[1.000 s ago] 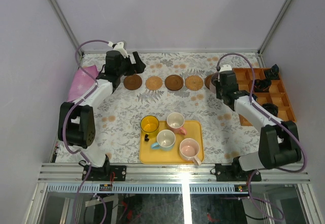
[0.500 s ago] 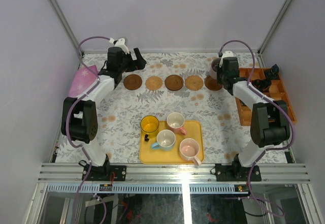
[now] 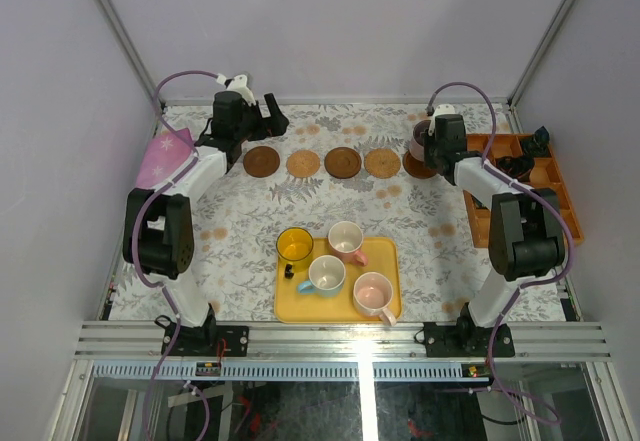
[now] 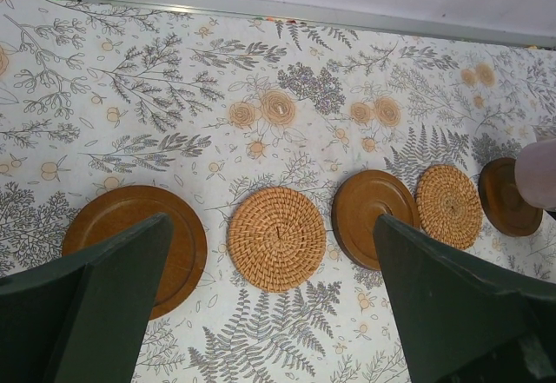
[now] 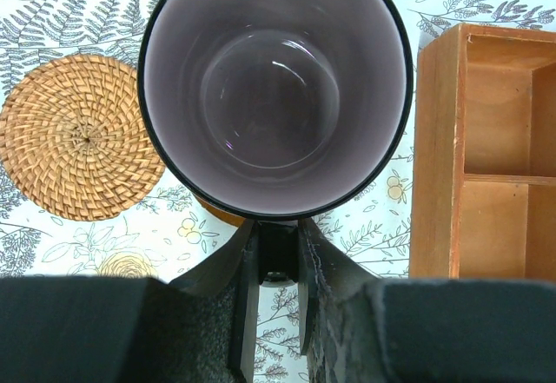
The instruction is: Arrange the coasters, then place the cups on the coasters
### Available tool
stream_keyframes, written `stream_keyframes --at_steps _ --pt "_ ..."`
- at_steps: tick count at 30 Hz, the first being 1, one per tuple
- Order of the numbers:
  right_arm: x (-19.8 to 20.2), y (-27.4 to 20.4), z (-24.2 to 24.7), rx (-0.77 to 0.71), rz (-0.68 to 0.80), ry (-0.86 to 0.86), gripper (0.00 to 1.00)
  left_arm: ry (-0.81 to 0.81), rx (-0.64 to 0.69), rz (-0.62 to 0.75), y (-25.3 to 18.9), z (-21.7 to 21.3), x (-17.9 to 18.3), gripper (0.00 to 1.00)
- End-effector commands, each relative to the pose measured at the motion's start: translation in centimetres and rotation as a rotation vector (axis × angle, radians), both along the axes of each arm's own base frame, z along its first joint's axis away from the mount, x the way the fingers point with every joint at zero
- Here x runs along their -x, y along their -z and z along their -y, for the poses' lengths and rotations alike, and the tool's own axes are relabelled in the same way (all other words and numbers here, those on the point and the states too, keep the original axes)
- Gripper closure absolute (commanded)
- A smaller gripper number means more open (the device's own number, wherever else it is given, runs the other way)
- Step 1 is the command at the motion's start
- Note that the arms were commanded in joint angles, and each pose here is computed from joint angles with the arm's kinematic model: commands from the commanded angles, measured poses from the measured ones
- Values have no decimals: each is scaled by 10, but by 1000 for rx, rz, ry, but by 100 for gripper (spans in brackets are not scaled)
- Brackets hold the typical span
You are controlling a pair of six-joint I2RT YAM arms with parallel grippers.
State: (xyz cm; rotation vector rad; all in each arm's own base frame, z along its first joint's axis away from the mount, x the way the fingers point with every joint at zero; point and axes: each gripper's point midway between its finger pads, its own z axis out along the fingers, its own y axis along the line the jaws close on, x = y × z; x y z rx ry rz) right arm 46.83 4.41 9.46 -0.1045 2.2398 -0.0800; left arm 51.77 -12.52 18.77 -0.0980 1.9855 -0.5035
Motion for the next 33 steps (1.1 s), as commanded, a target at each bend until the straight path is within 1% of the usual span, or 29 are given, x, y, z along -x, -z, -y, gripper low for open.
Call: stream_keyframes --at_steps 1,13,33 --pt "-28 -47 -3 -32 144 5 100 -17 4 54 -15 -3 -12 0" --pt "-19 -38 -1 -30 76 22 100 -21 13 41 -12 -3 -11 0" --pt "-24 -25 -1 -26 48 25 100 -17 13 43 -13 -2 -9 0"
